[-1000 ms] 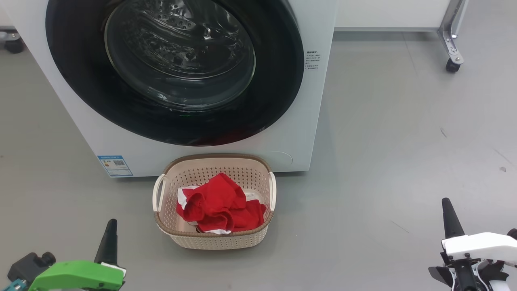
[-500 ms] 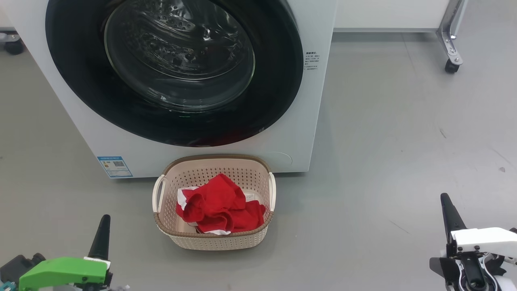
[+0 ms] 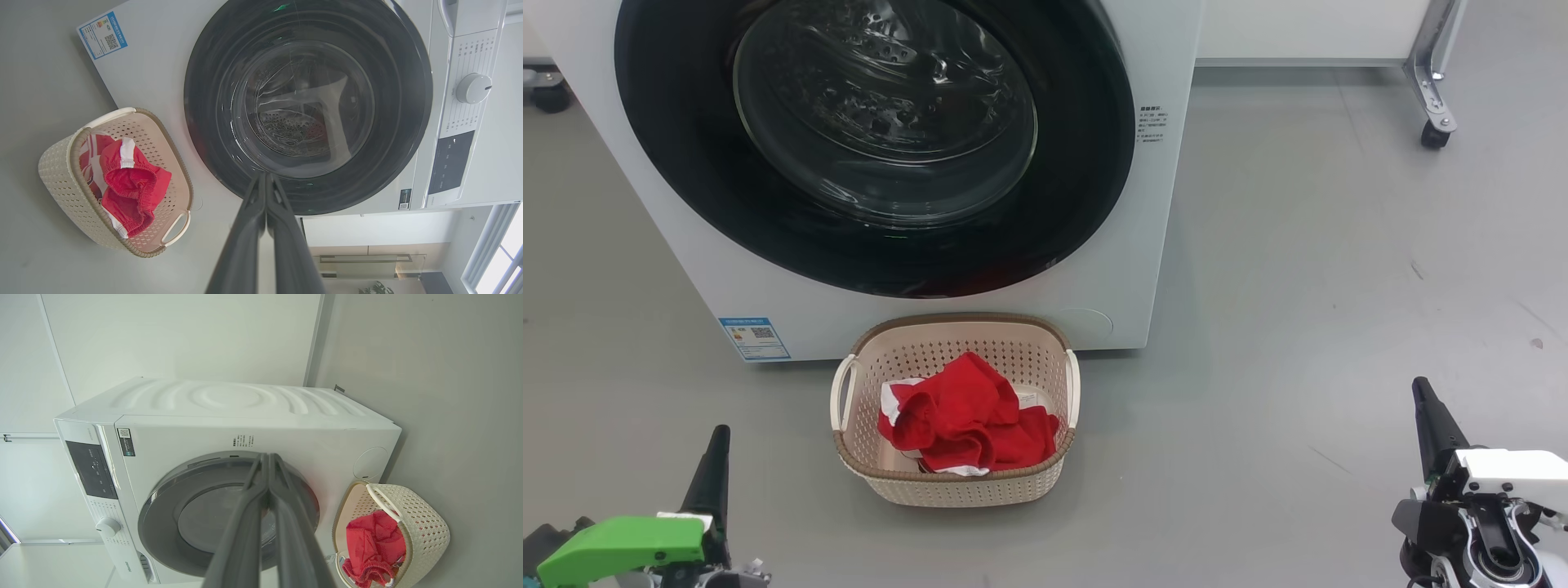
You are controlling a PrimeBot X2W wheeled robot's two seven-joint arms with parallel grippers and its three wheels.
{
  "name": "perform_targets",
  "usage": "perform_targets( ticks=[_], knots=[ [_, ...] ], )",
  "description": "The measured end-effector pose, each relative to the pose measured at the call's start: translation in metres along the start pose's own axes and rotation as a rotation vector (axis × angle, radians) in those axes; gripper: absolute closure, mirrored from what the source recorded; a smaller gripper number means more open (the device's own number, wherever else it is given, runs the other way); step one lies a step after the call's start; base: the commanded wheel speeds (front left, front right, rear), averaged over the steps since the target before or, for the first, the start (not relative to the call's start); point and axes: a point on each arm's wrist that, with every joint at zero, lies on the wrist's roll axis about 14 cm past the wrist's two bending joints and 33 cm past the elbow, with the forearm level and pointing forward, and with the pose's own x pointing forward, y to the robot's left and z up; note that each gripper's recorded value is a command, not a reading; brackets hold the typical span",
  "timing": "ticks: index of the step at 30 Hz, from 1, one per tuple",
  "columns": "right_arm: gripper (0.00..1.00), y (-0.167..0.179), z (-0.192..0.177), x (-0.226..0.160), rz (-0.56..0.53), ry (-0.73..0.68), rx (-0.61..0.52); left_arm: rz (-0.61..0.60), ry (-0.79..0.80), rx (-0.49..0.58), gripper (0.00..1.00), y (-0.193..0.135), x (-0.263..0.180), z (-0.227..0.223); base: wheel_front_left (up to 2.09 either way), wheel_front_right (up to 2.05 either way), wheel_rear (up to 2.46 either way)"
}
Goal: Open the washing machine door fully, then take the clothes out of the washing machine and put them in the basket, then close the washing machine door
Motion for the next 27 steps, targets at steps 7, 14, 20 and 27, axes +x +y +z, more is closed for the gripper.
perform_targets(
  ticks=[7, 14, 20, 27],
  knots=[
    [1.0, 0.0011, 0.001, 0.0011, 0.007, 0.001, 0.025, -0.008, -0.009, -0.019, 1.0, -0.0023, 0.0021, 0.0025, 0.0, 0.0, 0.0],
    [1.0, -0.0001, 0.0011, 0.001, 0.003, 0.001, 0.026, -0.008, -0.01, -0.021, 1.0, -0.0023, 0.0025, 0.0025, 0.0, 0.0, 0.0],
    [1.0, 0.0008, 0.0012, 0.0021, 0.005, 0.001, 0.026, -0.006, -0.004, -0.021, 1.0, -0.0015, 0.0025, 0.0018, 0.0, 0.0, 0.0],
    [1.0, 0.0016, 0.0013, 0.0028, 0.007, 0.0, 0.026, -0.003, -0.004, -0.021, 1.0, -0.0004, 0.0024, 0.0019, 0.0, 0.0, 0.0]
  ],
)
